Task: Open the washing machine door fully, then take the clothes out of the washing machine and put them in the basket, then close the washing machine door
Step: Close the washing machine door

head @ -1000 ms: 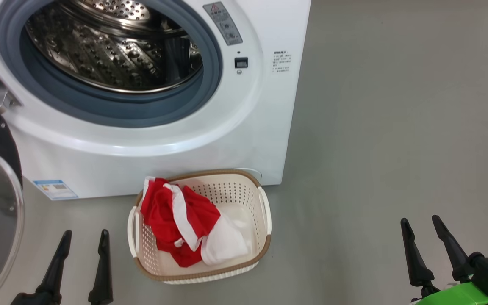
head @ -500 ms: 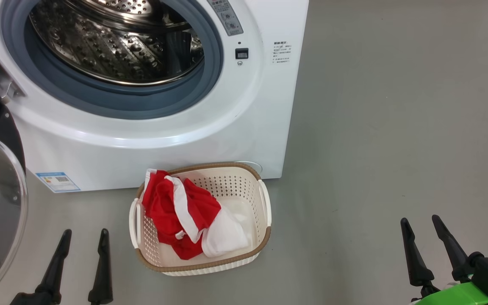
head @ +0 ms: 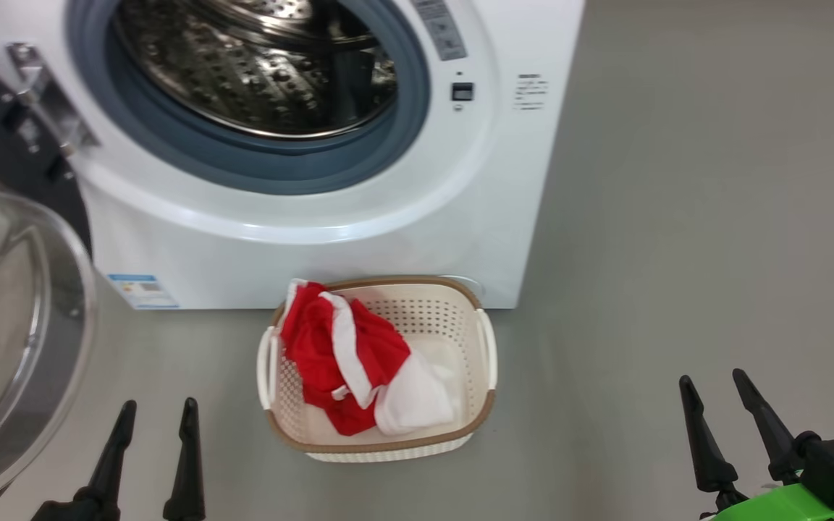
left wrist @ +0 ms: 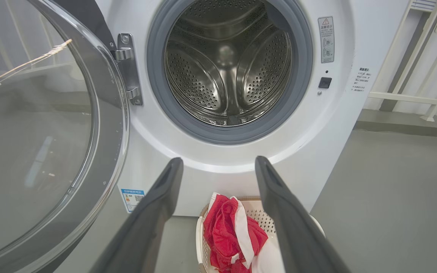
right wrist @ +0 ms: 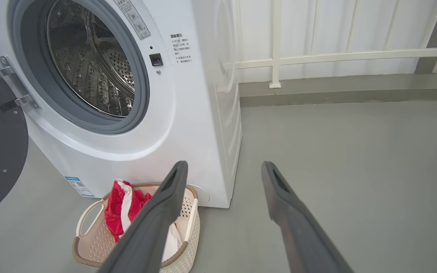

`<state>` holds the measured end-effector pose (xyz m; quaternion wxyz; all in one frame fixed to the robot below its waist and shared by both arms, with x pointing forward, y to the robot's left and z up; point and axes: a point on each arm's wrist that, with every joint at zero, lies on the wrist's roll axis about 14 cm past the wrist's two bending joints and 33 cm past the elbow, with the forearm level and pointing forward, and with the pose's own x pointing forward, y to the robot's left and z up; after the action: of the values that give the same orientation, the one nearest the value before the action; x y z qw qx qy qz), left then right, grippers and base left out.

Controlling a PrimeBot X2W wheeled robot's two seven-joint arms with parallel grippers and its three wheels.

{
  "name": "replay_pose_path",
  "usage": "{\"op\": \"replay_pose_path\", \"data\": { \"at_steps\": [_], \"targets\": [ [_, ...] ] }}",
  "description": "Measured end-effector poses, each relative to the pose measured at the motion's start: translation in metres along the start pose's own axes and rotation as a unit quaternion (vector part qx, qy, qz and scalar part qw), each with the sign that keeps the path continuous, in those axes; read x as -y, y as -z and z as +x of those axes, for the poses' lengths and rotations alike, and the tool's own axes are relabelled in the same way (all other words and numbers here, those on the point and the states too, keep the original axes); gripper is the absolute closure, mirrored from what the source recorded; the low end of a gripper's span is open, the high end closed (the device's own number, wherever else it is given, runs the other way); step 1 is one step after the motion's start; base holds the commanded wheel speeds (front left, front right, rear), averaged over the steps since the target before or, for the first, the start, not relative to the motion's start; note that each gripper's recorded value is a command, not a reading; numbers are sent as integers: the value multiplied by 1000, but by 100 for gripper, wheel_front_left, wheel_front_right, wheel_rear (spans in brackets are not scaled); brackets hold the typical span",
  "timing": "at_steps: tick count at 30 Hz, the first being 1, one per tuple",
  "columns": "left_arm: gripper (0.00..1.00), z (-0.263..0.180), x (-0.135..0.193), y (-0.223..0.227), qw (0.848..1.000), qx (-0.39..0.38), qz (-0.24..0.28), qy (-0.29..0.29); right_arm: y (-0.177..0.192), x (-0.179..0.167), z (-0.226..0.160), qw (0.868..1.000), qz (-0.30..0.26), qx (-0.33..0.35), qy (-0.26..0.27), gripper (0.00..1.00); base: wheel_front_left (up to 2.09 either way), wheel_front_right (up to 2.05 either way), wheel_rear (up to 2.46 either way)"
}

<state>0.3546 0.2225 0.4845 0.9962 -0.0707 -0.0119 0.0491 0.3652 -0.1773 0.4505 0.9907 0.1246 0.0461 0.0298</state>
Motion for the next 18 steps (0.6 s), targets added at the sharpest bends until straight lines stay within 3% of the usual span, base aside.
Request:
{"op": "replay_pose_path", "data": {
  "at_steps": [18],
  "targets": [
    [0,-65,-56,-2,992,0,-19,-126,23,-90,33,988,-10,-39,-151,0,0,0,0]
  ]
}}
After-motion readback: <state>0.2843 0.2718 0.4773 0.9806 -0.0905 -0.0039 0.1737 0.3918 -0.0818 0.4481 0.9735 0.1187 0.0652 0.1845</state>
